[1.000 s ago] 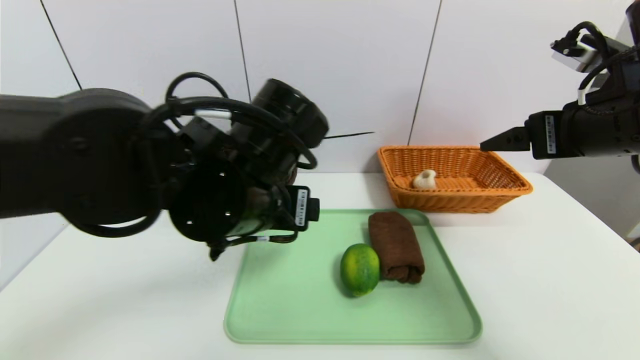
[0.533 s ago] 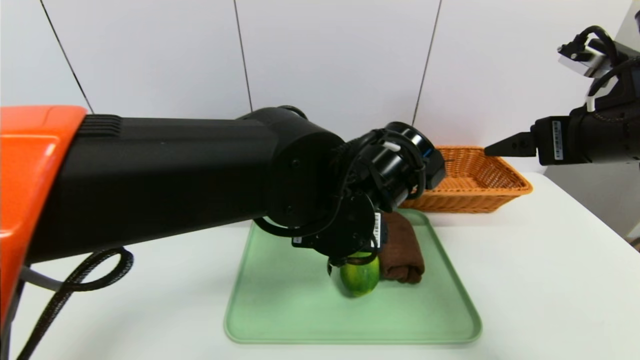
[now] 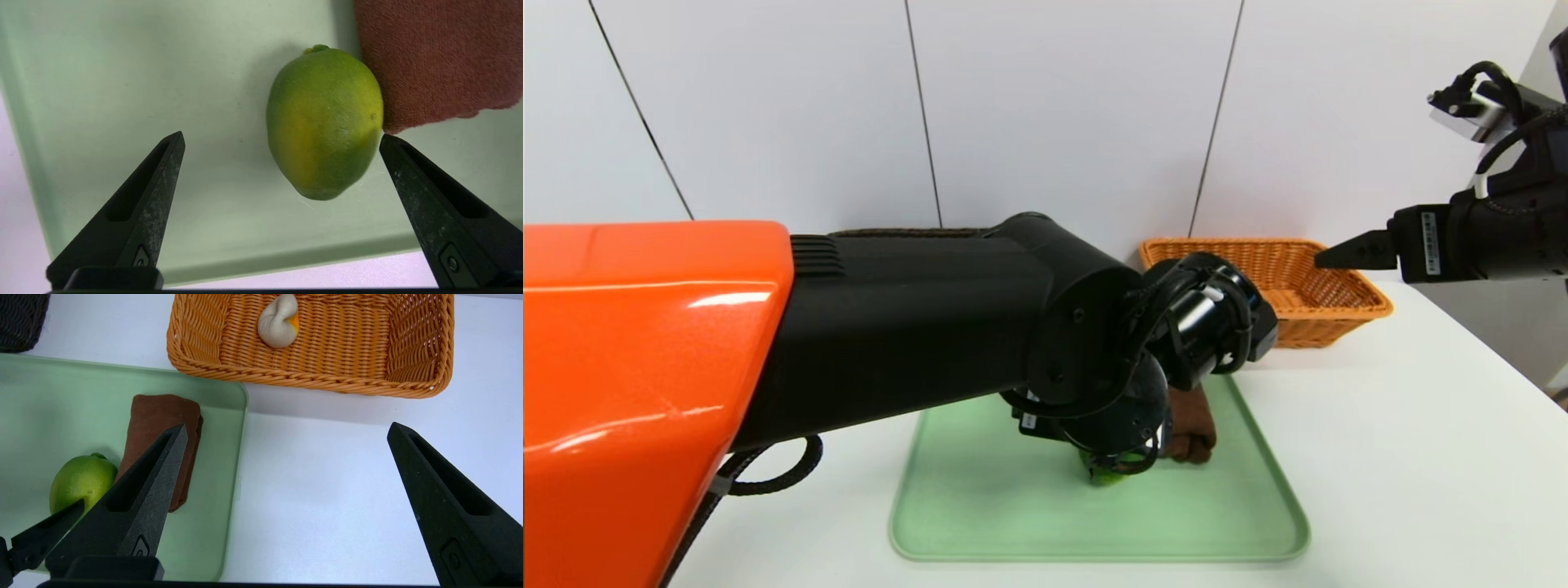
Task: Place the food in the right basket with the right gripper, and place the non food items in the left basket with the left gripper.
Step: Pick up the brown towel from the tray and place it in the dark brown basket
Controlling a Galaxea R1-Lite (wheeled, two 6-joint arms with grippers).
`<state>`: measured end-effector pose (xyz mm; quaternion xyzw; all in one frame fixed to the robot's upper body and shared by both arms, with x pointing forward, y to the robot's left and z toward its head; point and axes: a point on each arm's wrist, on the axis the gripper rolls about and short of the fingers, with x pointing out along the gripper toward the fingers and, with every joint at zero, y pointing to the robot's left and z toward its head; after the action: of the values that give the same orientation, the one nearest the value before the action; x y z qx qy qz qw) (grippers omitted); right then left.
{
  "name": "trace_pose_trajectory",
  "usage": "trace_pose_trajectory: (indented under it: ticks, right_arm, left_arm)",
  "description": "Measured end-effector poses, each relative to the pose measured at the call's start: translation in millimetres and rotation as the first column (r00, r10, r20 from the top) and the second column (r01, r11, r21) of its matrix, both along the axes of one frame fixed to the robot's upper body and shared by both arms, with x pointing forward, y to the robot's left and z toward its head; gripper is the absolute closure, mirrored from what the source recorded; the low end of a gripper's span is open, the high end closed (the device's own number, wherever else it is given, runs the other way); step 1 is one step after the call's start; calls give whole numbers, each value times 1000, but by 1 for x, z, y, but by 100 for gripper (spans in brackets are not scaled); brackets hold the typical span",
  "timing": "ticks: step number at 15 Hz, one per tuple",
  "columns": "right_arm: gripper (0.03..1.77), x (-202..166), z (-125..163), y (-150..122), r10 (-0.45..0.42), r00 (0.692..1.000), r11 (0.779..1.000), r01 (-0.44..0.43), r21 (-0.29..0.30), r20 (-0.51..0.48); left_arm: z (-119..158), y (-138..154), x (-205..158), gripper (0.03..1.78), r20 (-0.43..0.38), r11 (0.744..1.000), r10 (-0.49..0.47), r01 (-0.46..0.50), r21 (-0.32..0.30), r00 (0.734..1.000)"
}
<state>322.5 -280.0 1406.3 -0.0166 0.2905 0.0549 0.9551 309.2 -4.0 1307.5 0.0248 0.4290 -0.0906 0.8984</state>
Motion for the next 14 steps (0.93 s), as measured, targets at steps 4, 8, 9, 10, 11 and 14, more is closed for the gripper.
trace_pose_trajectory:
  ticks: [4, 8, 9, 10, 11, 14]
  right_arm:
    - [11, 0, -3, 0, -2, 1000, 1000, 2, -2, -9]
    - [10, 0, -4, -1, -3, 1000, 1000, 3, -3, -13]
    - [10, 0, -4, -1, -4, 1000, 1000, 4, -3, -13]
    - [10, -1, -5, -2, -8, 1000, 1000, 8, -3, -16]
    - [10, -1, -5, -2, -10, 1000, 1000, 10, -3, -19]
    - [10, -2, -7, -4, -15, 1000, 1000, 15, -3, -23]
  left_arm:
    - [1, -1, -2, 12, -12, 1000, -18, 17, -19, 1000]
    - [-6, -6, -2, 12, -20, 1000, -23, 23, -6, 1000]
    - [-9, -7, -1, 12, -23, 1000, -22, 22, 0, 999]
    - [-12, -9, 0, 12, -24, 1000, -20, 21, 3, 1000]
    - [-14, -11, 1, 12, -20, 1000, -19, 19, 3, 1000]
    - [-21, -14, 3, 12, -24, 1000, -18, 18, 11, 1000]
